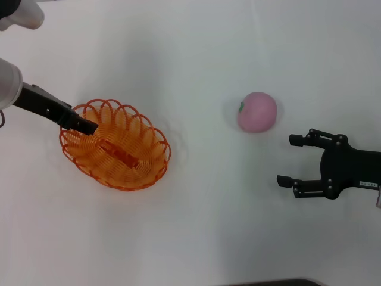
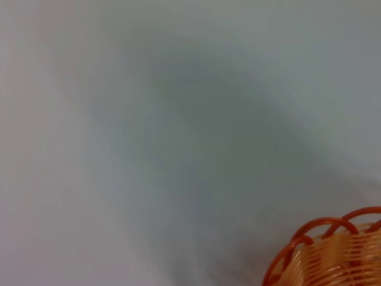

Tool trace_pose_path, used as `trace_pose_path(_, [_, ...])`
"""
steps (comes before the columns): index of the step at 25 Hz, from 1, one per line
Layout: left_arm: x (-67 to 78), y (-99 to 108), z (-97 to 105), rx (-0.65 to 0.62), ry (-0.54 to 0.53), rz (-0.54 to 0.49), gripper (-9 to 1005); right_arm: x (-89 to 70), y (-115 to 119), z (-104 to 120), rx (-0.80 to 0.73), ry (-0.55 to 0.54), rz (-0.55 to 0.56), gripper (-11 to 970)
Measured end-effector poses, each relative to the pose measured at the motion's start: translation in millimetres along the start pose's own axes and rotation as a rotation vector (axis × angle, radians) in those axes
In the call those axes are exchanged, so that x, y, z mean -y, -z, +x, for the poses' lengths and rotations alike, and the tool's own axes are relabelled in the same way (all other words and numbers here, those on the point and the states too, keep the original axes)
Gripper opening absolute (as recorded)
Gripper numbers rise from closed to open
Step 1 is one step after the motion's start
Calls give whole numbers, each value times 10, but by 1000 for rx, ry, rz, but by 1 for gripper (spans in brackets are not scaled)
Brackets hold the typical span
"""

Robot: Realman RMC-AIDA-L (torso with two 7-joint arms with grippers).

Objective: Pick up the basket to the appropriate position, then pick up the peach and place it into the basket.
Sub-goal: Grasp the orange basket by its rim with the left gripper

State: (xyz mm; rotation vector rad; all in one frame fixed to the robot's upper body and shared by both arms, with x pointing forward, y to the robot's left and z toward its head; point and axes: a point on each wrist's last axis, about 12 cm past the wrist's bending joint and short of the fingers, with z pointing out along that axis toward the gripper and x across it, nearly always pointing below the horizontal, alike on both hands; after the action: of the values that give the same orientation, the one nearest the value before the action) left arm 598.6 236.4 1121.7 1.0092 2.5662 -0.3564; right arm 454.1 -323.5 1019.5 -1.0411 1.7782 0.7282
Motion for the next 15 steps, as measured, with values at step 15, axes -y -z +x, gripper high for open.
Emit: trace_pose_path(15, [30,-18,-11,-23,4,-20,453,8,-8,-5,-1,0,1,941])
